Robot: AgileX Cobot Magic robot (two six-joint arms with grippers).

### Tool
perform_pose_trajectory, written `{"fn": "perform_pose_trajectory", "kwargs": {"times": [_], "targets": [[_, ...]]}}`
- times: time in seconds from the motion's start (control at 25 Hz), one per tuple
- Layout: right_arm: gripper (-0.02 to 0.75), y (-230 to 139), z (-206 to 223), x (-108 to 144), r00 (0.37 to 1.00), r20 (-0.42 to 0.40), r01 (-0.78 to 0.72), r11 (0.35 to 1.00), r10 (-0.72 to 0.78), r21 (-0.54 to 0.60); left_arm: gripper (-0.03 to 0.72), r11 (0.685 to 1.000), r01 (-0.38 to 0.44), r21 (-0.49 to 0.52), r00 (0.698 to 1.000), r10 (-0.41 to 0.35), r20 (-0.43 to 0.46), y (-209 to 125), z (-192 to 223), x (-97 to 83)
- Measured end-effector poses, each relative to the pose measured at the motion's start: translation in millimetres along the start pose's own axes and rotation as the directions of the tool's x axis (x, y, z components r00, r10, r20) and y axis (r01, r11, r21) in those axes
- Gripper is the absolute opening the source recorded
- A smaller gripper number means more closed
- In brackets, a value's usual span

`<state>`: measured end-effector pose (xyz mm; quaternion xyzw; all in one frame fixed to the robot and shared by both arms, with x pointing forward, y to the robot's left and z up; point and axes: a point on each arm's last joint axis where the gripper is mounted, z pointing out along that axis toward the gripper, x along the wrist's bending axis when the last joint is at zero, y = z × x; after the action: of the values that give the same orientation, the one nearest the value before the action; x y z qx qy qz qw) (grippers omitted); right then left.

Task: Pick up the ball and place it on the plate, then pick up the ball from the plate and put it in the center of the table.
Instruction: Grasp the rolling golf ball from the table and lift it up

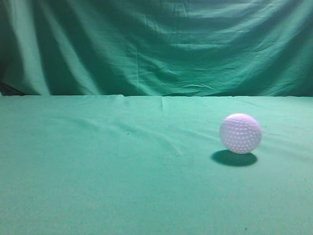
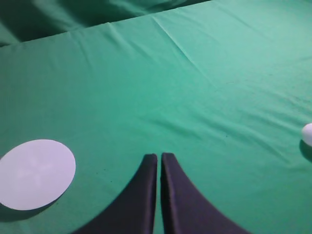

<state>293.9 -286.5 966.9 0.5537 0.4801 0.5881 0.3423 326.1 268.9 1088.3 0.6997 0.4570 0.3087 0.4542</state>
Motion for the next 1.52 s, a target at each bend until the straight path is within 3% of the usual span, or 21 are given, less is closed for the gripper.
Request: {"fn": "perform_pose_trajectory", "kwargs": {"times": [0.24, 0.44, 0.68, 0.96, 1.08, 1.32, 1.52], "targets": [[0.049, 3.7, -0.1, 0.7, 0.998, -0.011, -0.069, 0.997, 0.069, -0.039, 0.0, 0.997, -0.06, -0.05, 0.998, 0.058, -0.032, -21.7, -8.6, -5.2], [0.049, 32.5, -5.2, 11.4, 0.998, -0.028, 0.055, 0.994, -0.058, -0.096, 0.0, 0.996, -0.08, -0.031, 0.996, 0.078, -0.048, -35.7, -0.9, -3.0], [0.049, 72.5, 5.7, 30.2, 0.998, -0.058, 0.016, 1.0, -0.015, 0.026, 0.0, 0.996, -0.078, -0.044, 0.995, 0.075, -0.06, -35.8, 0.0, -1.9], [0.049, 79.9, 14.6, 32.8, 0.998, -0.054, 0.015, 0.998, -0.011, 0.059, 0.0, 0.995, -0.079, -0.058, 0.995, 0.074, -0.072, -34.5, -0.1, -0.9], [0.049, 88.6, 17.6, 40.2, 0.995, -0.083, 0.069, 0.987, -0.057, 0.146, 0.0, 0.995, -0.079, -0.058, 0.995, 0.074, -0.072, -34.4, -0.2, -0.9], [0.049, 111.6, 39.9, 54.6, 0.934, -0.206, 0.354, 0.824, -0.291, 0.443, 0.0, 0.995, -0.079, -0.058, 0.995, 0.074, -0.072, -34.4, -0.2, -0.9], [0.049, 105.7, 66.4, 77.6, 0.853, -0.421, 0.517, 0.615, -0.309, 0.596, 0.0, 0.995, -0.079, -0.058, 0.995, 0.074, -0.072, -34.4, -0.2, -0.9]]}}
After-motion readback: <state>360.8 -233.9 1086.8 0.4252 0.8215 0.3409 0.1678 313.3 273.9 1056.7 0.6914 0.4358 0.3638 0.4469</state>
